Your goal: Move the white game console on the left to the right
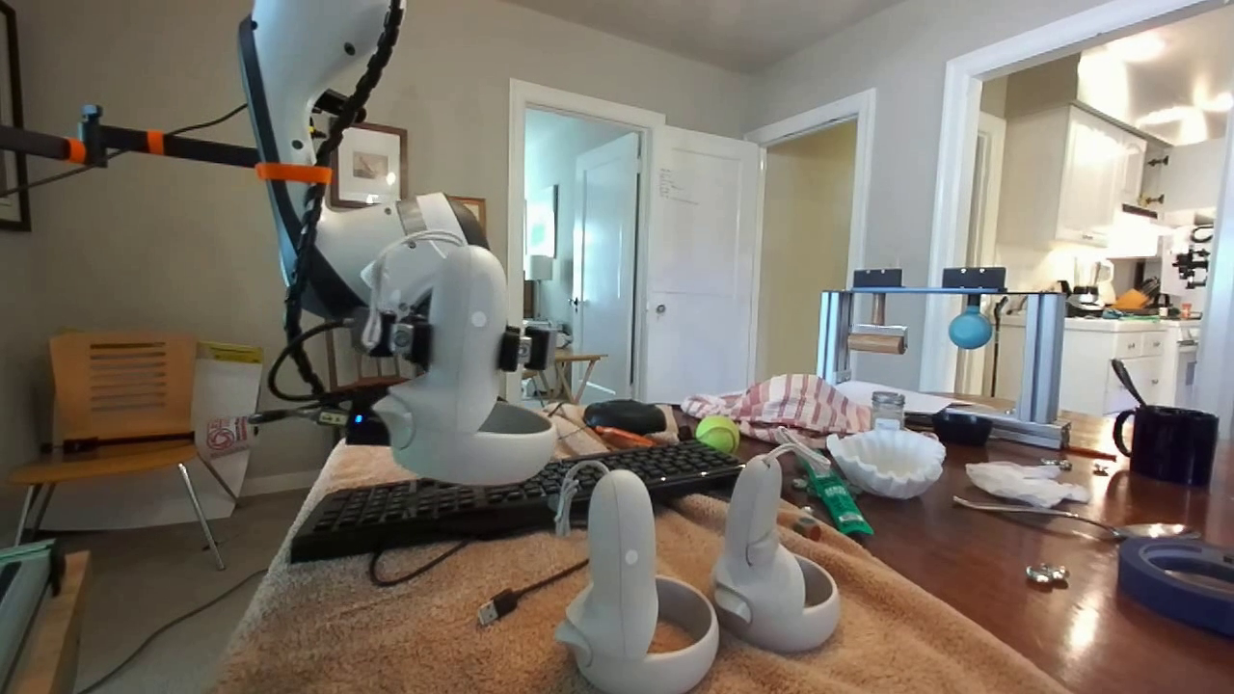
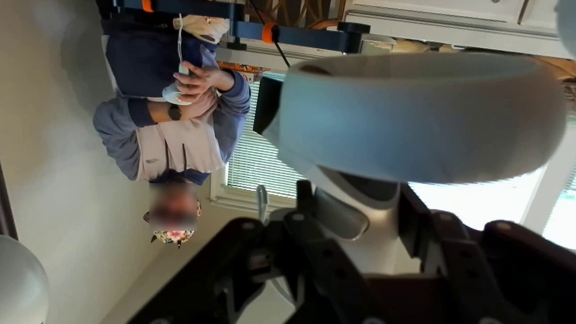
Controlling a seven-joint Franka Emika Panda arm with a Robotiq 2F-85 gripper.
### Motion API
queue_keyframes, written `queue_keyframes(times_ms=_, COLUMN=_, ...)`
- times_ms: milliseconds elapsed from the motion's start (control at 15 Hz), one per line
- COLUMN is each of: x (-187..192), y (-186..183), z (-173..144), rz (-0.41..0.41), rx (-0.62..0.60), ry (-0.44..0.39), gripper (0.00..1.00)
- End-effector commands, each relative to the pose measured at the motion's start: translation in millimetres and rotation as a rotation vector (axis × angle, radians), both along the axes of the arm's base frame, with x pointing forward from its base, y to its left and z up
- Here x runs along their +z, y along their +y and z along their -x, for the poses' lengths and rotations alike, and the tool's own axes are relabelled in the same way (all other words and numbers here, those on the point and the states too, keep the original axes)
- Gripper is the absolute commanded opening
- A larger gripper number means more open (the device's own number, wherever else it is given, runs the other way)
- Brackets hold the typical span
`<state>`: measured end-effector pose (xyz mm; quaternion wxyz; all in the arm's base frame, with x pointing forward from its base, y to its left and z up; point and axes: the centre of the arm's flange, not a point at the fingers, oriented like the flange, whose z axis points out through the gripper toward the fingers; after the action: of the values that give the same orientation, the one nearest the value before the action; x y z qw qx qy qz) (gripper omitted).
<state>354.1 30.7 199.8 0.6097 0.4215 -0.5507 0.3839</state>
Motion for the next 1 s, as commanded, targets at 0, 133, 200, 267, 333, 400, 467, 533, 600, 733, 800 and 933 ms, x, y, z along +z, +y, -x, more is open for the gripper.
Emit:
queue_keyframes(times_ms=0, x=-22.2, y=9.2, z=17.3, rz=0.037, rx=0.009, ry=-0.115, gripper=0.21)
queue_keyframes(times_ms=133, x=-16.9, y=14.5, z=17.6, rz=0.03, rx=-0.009, ry=-0.136, gripper=0.21)
queue_keyframes(times_ms=200, x=-19.0, y=17.8, z=18.6, rz=0.029, rx=-0.015, ry=-0.145, gripper=0.21)
queue_keyframes(times_ms=267, x=-18.2, y=20.5, z=20.3, rz=0.022, rx=-0.028, ry=-0.152, gripper=0.21)
queue_keyframes(times_ms=333, x=-24.9, y=23.1, z=21.0, rz=0.015, rx=-0.037, ry=-0.161, gripper=0.21)
queue_keyframes(times_ms=400, x=-27.2, y=25.4, z=23.2, rz=0.009, rx=-0.05, ry=-0.175, gripper=0.21)
queue_keyframes(times_ms=467, x=-31.4, y=26.1, z=24.9, rz=0.014, rx=-0.062, ry=-0.199, gripper=0.21)
queue_keyframes(times_ms=533, x=-36.1, y=26.2, z=26.0, rz=0.007, rx=-0.079, ry=-0.216, gripper=0.21)
queue_keyframes(times_ms=600, x=-37.9, y=24.6, z=26.4, rz=0.006, rx=-0.092, ry=-0.236, gripper=0.21)
queue_keyframes(times_ms=733, x=-18.7, y=27.2, z=7.1, rz=-0.035, rx=-0.085, ry=-0.192, gripper=0.46)
queue_keyframes(times_ms=800, x=-23.5, y=26.4, z=10.4, rz=-0.025, rx=-0.088, ry=-0.198, gripper=0.46)
queue_keyframes(times_ms=933, x=-28.8, y=24.5, z=13.3, rz=-0.005, rx=-0.085, ry=-0.201, gripper=0.46)
